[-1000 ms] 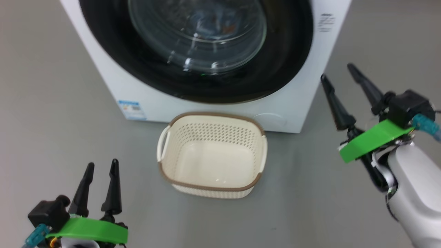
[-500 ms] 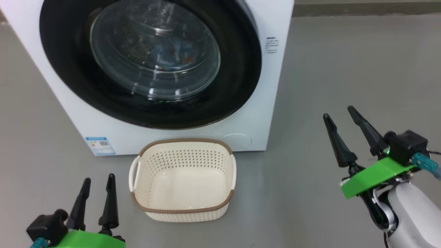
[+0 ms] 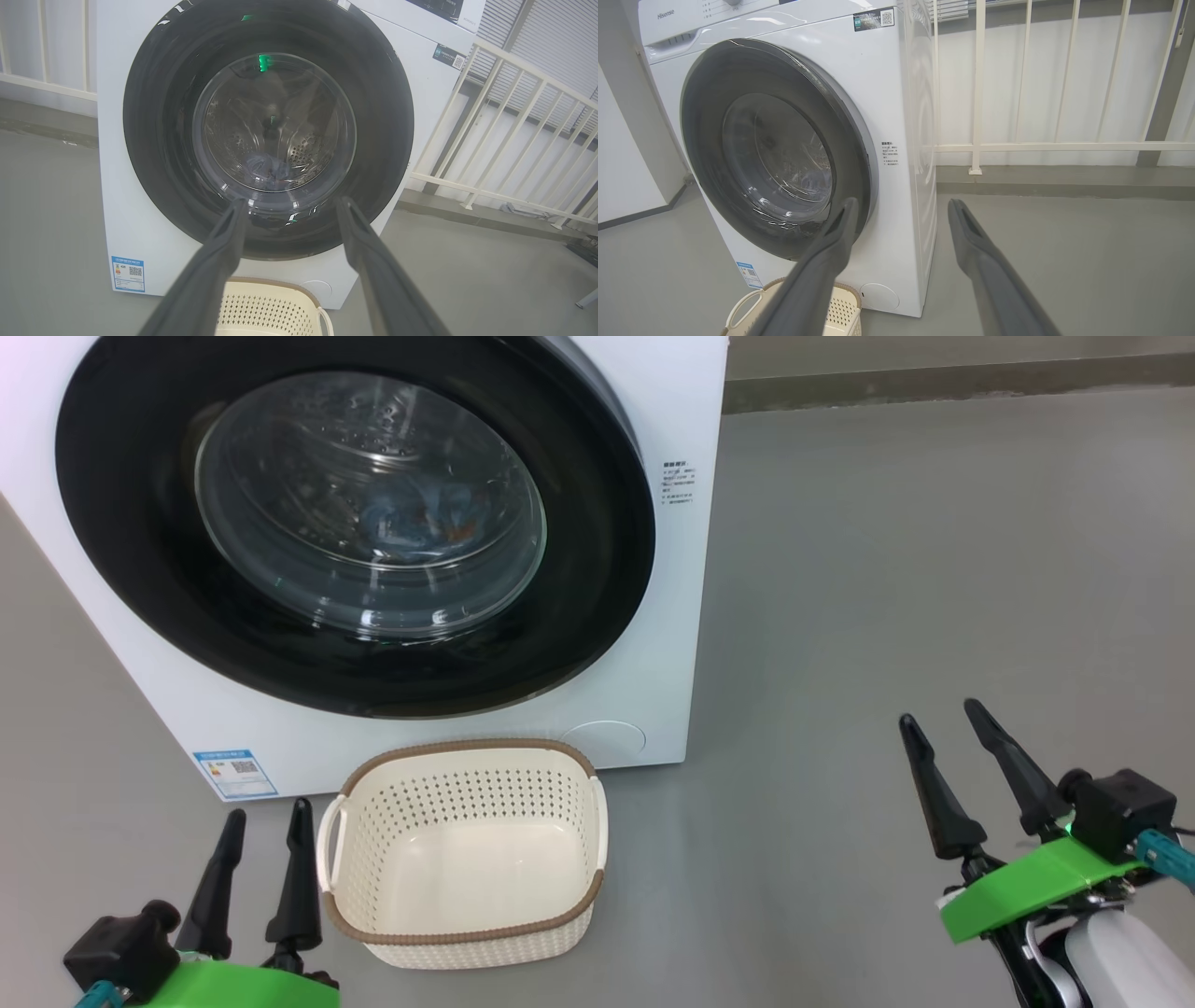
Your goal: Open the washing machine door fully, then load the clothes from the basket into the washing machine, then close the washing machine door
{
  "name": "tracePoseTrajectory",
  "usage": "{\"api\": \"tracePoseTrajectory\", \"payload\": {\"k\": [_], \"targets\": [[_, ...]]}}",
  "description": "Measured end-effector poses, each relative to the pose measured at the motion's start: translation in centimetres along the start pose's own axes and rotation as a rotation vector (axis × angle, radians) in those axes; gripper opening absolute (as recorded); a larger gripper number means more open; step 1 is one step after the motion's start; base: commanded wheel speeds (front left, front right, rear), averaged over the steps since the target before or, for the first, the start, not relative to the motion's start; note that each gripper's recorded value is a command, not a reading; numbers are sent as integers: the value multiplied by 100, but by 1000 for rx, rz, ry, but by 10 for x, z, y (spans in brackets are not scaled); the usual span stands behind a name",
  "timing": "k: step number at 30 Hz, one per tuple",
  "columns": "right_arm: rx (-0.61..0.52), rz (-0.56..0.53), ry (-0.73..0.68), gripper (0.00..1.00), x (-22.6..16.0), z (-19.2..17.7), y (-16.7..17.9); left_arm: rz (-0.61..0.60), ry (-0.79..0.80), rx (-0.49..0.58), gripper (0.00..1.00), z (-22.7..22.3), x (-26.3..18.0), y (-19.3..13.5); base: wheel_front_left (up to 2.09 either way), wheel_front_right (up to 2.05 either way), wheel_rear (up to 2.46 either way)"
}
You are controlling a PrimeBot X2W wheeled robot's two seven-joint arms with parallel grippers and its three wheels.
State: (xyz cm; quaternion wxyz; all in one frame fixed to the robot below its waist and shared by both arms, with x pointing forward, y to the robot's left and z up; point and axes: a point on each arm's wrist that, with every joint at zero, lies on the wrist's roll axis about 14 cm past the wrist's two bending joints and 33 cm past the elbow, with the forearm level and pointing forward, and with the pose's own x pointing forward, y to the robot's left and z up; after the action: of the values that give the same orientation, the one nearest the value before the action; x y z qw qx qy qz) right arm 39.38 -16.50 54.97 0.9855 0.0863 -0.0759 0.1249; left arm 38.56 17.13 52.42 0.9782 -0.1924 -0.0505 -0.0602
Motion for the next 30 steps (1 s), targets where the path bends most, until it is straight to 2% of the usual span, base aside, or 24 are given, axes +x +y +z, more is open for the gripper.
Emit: {"api": "tracePoseTrajectory", "payload": {"k": [10, 30], "targets": [[-2, -36, 27, 100, -12, -11, -5, -1, 9, 11, 100, -2, -2, 2, 0, 0, 0], [3, -21, 36, 100, -12, -15, 1, 8, 12, 22, 100, -2, -3, 4, 0, 0, 0]]}}
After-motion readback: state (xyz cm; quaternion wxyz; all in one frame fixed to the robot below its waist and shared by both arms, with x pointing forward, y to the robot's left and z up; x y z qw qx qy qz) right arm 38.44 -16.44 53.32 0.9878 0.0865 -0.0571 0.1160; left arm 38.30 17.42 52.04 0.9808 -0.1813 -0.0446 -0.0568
